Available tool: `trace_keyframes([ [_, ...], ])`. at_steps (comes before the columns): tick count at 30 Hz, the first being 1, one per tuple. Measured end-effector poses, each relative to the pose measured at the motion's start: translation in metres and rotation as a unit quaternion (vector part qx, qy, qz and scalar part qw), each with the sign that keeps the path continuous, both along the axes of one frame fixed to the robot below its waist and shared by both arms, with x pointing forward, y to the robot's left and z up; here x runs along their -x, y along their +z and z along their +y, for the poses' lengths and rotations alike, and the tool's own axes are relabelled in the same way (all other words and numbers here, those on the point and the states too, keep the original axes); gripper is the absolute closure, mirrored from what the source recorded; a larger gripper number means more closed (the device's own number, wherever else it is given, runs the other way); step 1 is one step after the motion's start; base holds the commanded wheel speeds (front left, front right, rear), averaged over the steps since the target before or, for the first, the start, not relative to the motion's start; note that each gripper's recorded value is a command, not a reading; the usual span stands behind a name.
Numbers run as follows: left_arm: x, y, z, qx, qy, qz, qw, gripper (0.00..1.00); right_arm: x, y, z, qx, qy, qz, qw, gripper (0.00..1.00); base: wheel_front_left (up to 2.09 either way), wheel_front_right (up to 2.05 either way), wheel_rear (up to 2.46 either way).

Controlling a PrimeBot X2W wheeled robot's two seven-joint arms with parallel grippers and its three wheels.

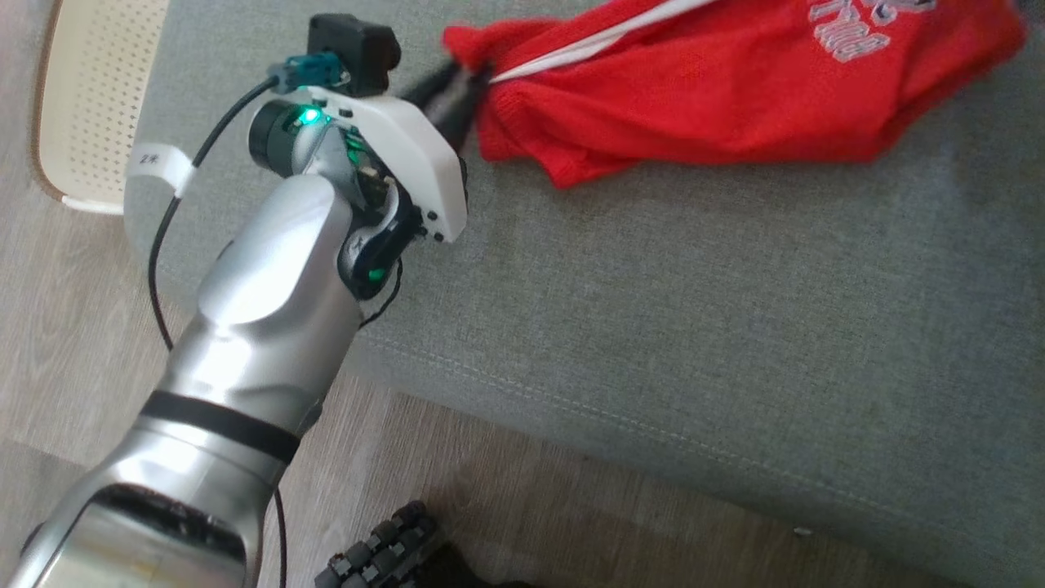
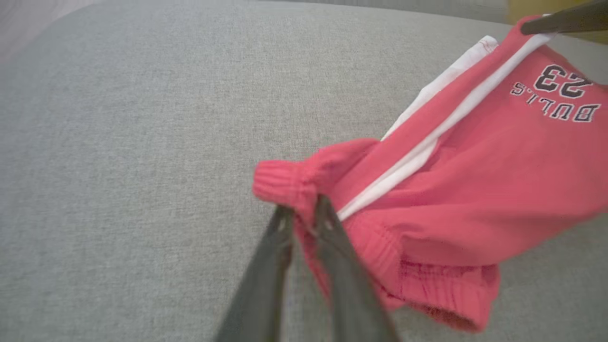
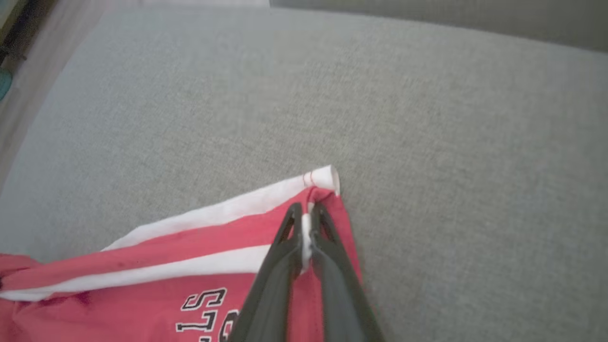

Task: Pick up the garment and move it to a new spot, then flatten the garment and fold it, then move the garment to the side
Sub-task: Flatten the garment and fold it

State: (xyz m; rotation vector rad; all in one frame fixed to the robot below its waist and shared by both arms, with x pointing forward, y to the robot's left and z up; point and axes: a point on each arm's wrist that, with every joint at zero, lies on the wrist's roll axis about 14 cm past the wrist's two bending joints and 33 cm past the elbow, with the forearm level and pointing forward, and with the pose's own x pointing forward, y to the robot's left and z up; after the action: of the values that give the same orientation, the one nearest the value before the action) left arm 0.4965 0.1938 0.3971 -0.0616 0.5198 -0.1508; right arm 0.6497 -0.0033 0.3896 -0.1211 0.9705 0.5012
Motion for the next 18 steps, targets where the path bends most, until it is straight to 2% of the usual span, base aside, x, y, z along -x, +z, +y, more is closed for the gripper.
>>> trace_keyframes([
  [8, -0.009, 0.002, 0.004, 0.004, 0.013, -0.024, 1.0, 0.0, -0.006, -0.005, -0.013, 0.012, -0.013, -0.017, 1.0, 0.0, 0.0, 0.0, 0.0],
  [11, -0.013, 0.009, 0.005, 0.015, 0.025, -0.045, 0.999, 0.0, -0.011, 0.004, -0.018, 0.004, -0.021, -0.049, 0.999, 0.0, 0.0, 0.0, 0.0],
  [15, -0.019, 0.025, 0.009, 0.016, 0.04, -0.081, 0.996, 0.0, -0.017, 0.03, -0.016, -0.041, -0.038, -0.1, 0.993, 0.0, 0.0, 0.0, 0.0],
  [18, -0.023, 0.04, 0.015, 0.014, 0.051, -0.112, 0.992, 0.0, -0.017, 0.055, -0.012, -0.09, -0.051, -0.14, 0.985, 0.0, 0.0, 0.0, 0.0],
])
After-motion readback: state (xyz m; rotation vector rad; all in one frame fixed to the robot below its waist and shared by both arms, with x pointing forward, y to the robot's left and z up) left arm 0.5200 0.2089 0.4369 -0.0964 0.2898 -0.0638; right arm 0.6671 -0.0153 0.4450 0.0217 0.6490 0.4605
